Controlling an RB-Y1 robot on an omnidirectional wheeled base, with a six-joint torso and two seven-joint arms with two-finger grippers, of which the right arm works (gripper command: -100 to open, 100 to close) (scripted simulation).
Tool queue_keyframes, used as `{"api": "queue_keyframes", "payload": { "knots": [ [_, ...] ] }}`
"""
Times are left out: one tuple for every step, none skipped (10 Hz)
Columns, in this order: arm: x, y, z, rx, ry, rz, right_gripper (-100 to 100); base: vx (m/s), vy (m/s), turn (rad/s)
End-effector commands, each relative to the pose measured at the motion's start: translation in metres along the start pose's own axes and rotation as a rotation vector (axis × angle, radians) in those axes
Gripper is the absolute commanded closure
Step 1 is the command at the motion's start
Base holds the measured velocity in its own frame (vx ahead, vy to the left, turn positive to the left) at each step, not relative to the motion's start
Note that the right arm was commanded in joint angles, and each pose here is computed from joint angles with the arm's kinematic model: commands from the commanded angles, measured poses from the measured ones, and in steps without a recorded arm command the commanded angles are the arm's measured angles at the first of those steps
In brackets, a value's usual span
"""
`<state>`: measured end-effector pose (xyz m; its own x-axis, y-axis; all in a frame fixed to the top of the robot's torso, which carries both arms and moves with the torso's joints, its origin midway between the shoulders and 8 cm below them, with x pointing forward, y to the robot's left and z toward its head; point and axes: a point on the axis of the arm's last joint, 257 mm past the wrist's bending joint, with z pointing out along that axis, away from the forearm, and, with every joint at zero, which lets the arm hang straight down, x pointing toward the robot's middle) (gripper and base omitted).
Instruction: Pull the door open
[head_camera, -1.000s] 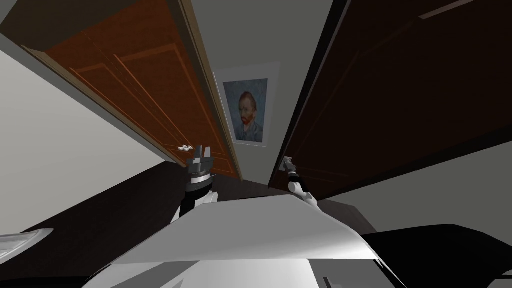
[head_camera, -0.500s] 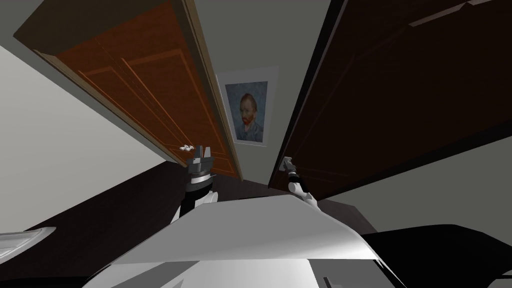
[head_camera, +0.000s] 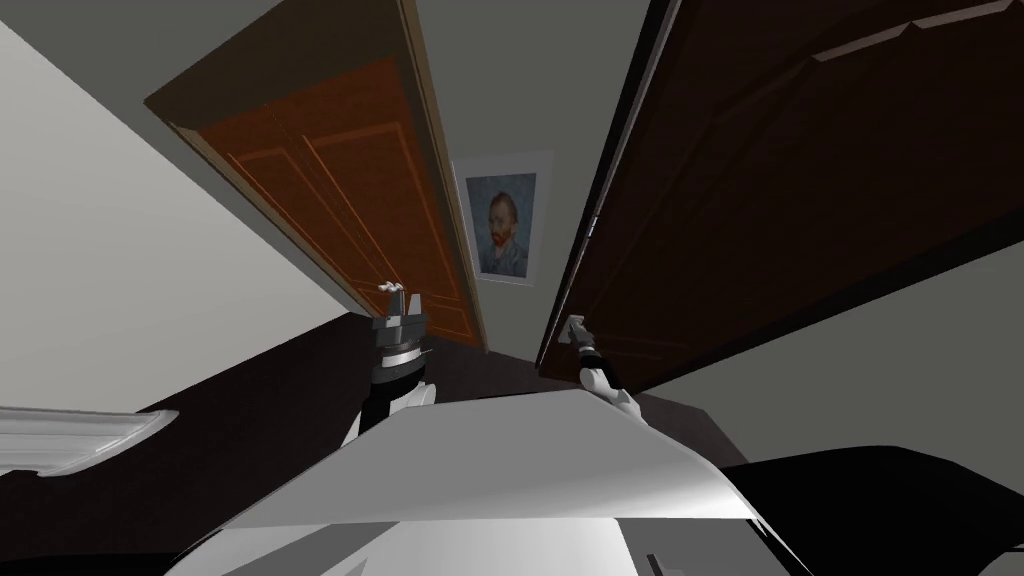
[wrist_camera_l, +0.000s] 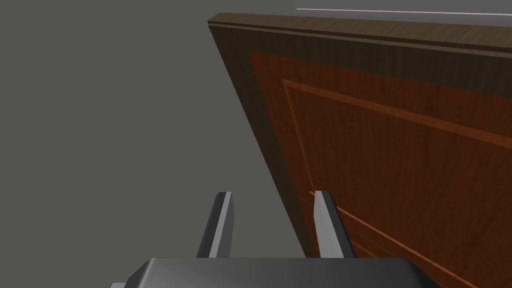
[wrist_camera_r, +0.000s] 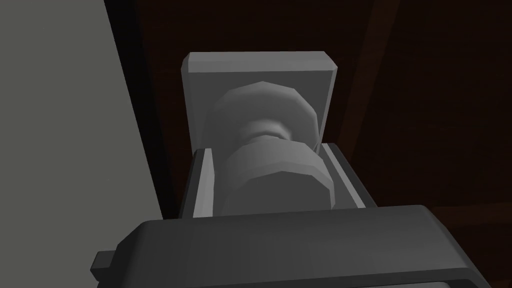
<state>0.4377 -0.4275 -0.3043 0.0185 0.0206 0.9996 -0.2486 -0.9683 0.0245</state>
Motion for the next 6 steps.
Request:
{"api": "queue_keyframes", "payload": {
  "knots": [
    [0.002,0.001,-0.003,0.015,0.003,0.004,100,-0.241,-0.07,0.199],
    [0.003,-0.002,-0.0042,0.026,0.005,0.007,100,-0.238,-0.085,0.158],
    [0.005,-0.006,-0.0058,0.044,0.008,0.012,100,-0.246,-0.055,0.148],
    [0.007,-0.011,-0.0076,0.064,0.011,0.018,100,-0.228,-0.054,0.183],
    [0.008,-0.015,-0.0089,0.079,0.014,0.024,100,-0.227,-0.095,0.218],
    [0.005,-0.011,-0.0088,0.067,0.005,0.017,100,-0.104,-0.047,0.07]
  ]
}}
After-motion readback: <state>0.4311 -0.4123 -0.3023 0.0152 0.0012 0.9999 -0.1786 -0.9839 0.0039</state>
